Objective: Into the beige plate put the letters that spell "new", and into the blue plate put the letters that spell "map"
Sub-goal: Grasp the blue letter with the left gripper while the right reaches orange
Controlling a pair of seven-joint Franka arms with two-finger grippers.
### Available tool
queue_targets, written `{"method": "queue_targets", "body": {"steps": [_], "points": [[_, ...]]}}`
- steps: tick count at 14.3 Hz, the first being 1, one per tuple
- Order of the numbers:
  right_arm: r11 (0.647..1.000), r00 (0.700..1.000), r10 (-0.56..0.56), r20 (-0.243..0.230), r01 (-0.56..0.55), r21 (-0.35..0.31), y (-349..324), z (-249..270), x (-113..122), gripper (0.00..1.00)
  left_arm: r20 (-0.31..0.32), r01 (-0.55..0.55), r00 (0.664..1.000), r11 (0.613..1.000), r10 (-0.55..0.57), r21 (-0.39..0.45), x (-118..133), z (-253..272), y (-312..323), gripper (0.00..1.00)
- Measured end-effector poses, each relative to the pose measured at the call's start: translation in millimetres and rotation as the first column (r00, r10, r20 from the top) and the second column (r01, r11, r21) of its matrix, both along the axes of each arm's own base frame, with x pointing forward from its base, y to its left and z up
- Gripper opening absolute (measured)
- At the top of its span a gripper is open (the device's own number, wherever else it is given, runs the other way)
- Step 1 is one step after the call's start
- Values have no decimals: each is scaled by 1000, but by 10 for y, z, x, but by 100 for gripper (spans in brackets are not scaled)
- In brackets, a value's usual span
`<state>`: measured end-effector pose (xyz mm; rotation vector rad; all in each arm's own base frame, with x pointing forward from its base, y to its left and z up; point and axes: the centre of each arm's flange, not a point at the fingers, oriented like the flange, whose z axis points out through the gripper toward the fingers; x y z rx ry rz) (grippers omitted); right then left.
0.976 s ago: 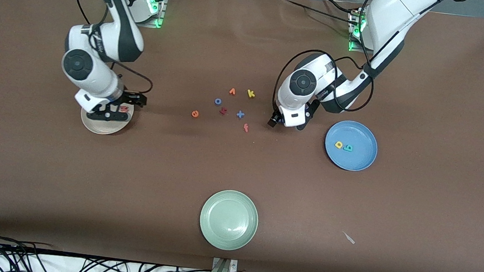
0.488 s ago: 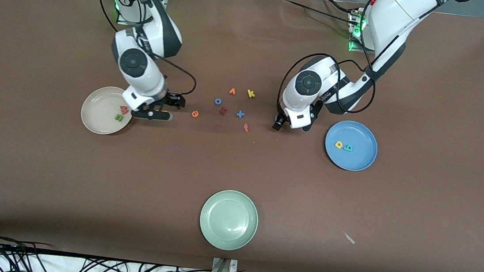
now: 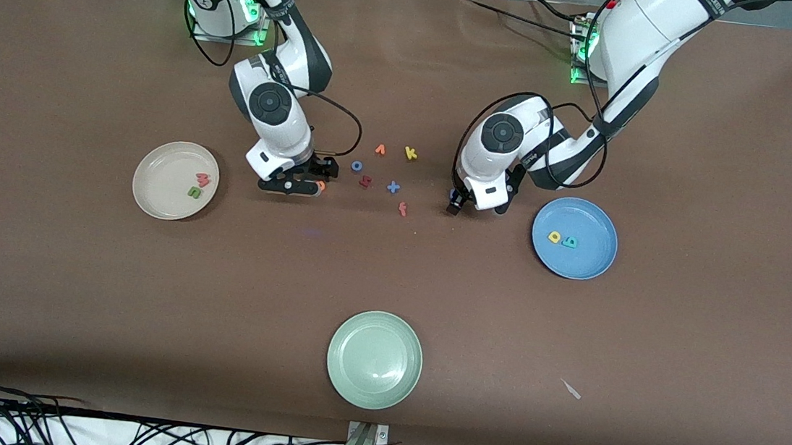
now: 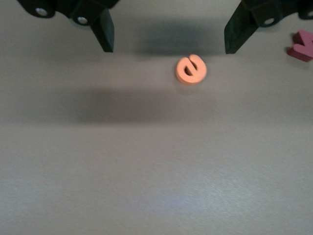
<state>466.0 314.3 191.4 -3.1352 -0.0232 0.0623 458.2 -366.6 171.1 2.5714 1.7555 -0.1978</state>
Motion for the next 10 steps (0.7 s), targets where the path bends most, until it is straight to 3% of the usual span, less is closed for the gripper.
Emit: {"method": "queue_targets", "body": {"steps": [5,6,7,9,10], "points": [[1000,1000,9,5,-9,7,137,-85,96,100,17,4,1000,1000,-4,-5,33,-19,24,66],[1000,1000,11,6,-11,7,156,-97,101,99,21,3,1000,1000,-3,-8,42,-10,19,53],[1000,1000,13,5,-13,7,165,-104,102,99,21,1,1000,1000,-1,-8,42,-10,19,52],[1000,1000,13,3,-13,6,164,-123,97,86,20,-6,1000,1000,7,-7,34,-9,9,52],[1000,1000,13,1,-13,5,163,-133,94,86,19,-12,1000,1000,12,-7,25,-8,-2,52]]}}
